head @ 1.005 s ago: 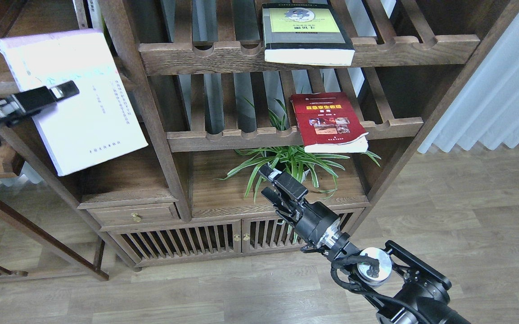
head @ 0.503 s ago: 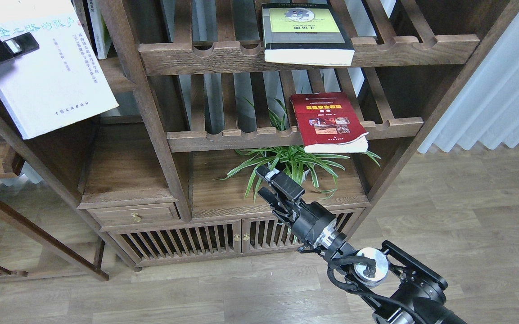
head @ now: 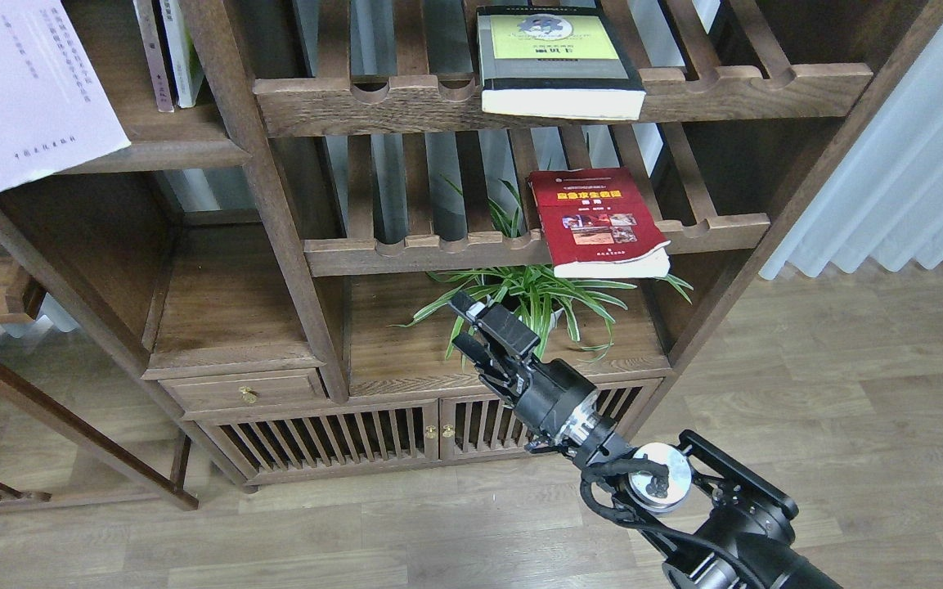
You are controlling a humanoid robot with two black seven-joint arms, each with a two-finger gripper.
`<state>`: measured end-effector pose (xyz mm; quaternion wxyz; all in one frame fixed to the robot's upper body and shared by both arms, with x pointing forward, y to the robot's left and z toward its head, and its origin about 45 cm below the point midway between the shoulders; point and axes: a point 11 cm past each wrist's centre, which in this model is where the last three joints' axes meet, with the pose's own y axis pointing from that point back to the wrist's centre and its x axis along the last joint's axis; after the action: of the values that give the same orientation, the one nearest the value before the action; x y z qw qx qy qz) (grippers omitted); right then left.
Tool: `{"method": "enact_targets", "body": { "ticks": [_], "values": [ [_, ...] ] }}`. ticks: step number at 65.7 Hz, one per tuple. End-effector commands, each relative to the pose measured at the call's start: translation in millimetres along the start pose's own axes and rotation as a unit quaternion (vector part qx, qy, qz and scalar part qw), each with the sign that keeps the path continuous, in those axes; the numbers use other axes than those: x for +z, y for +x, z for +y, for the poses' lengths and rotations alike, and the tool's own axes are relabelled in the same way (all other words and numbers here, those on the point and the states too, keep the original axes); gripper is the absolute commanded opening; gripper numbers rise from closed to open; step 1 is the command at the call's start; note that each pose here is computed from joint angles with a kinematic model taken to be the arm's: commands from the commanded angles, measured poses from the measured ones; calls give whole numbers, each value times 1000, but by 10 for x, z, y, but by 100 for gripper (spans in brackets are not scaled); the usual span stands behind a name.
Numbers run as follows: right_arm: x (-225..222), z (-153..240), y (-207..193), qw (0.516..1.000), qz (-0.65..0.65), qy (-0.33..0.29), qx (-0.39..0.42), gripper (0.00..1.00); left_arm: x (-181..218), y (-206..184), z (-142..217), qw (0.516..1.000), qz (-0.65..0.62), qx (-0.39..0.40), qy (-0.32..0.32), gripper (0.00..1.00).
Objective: Organize books on shelf
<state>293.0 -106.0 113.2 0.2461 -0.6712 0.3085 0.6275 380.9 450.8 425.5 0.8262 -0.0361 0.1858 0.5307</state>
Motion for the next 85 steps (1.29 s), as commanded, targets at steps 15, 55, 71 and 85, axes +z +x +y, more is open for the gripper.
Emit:
{"method": "enact_targets", "body": {
  "ticks": [15, 55, 71, 85],
  "values": [
    [28, -22, -9, 1000, 3, -3, -1, 94, 86, 65, 35, 1000, -21, 16, -3, 7],
    [94, -70, -45, 1000, -6, -4, -9, 94, 56, 101, -11, 1000, -24, 19, -2, 7],
    [141, -103, -65, 1000, -11, -6, -14, 94, 77, -12, -155, 999, -29, -3, -14, 4],
    [132, -108, -81, 1000, -11, -4, -18, 94, 130, 114, -131, 998, -64, 23, -14, 2]
  ]
}}
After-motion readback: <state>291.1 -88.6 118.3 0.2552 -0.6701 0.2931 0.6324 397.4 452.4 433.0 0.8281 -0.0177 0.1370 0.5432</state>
